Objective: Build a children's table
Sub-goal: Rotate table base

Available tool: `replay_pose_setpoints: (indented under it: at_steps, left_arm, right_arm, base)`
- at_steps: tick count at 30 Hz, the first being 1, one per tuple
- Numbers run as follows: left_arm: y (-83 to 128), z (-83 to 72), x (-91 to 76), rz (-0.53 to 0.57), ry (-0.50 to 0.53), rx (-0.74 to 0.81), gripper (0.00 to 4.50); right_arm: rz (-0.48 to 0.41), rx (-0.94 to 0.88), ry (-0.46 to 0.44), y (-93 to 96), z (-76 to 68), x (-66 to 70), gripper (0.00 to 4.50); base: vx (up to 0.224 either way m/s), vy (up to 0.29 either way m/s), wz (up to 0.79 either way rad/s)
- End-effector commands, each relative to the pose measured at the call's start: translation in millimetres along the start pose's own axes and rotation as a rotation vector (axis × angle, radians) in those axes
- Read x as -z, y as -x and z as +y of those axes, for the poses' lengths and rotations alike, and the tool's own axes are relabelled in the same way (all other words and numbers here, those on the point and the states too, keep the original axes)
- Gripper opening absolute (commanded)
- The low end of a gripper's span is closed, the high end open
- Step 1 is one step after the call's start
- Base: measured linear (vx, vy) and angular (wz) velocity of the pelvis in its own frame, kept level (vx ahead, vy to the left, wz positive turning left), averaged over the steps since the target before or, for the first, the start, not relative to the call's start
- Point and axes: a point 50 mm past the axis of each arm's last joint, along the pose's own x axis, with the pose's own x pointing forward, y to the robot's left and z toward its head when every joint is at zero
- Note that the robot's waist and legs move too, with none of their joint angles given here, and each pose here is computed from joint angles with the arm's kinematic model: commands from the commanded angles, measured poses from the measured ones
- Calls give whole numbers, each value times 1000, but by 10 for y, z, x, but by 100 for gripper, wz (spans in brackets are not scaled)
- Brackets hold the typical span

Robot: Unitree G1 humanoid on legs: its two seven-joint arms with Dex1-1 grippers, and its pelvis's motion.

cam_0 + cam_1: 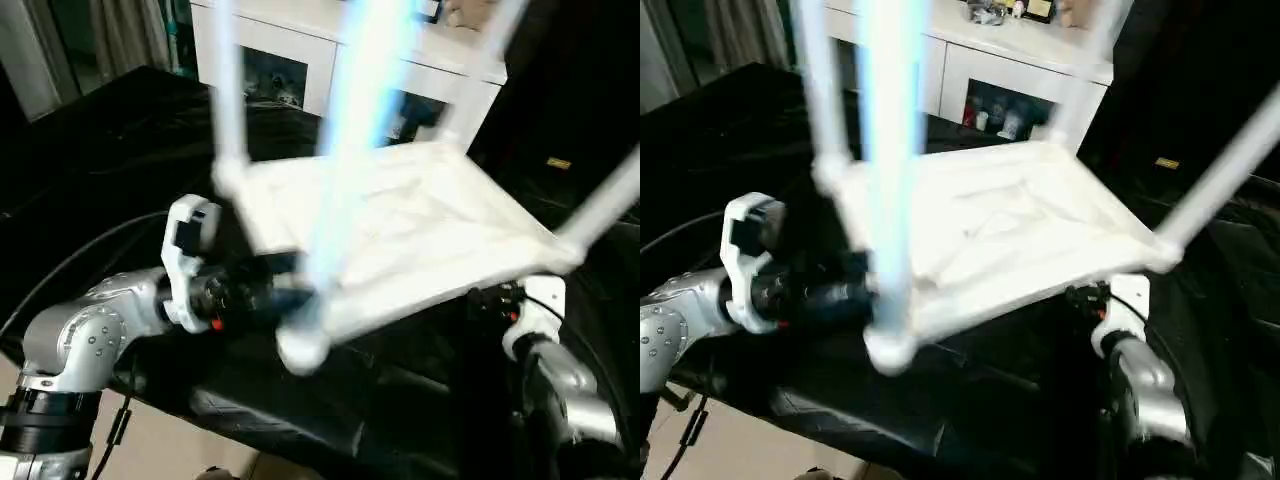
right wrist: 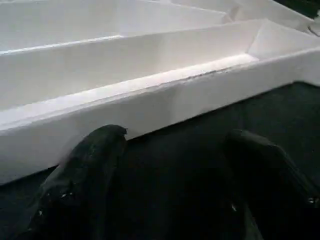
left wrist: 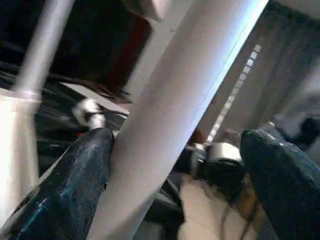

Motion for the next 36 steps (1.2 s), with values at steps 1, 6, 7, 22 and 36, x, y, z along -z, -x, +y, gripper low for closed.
replay_pose_setpoints:
  at_steps: [1, 6, 7, 22, 36]
  left_arm:
    - [-147, -16, 5, 36, -13, 63, 446]
    - [-352, 91, 50, 98, -23, 74, 446]
    - [-404, 119, 48, 106, -28, 77, 446]
    - [-994, 314, 113, 171, -113, 165, 446]
    - [-1155, 827, 208, 299, -423, -271, 446]
  right_arm:
    - [-4, -90, 42, -72, 139, -65, 377]
    - [4, -212, 75, -168, 340, -112, 377]
    - [4, -244, 87, -192, 395, -130, 377]
    - [1, -465, 187, -380, 876, -285, 377]
    - [-33, -351, 188, -407, 694, -328, 377]
  base:
    - [0, 0, 0]
    - [0, 0, 0]
    - [0, 0, 0]
    - [0, 0, 0]
    - [0, 0, 0]
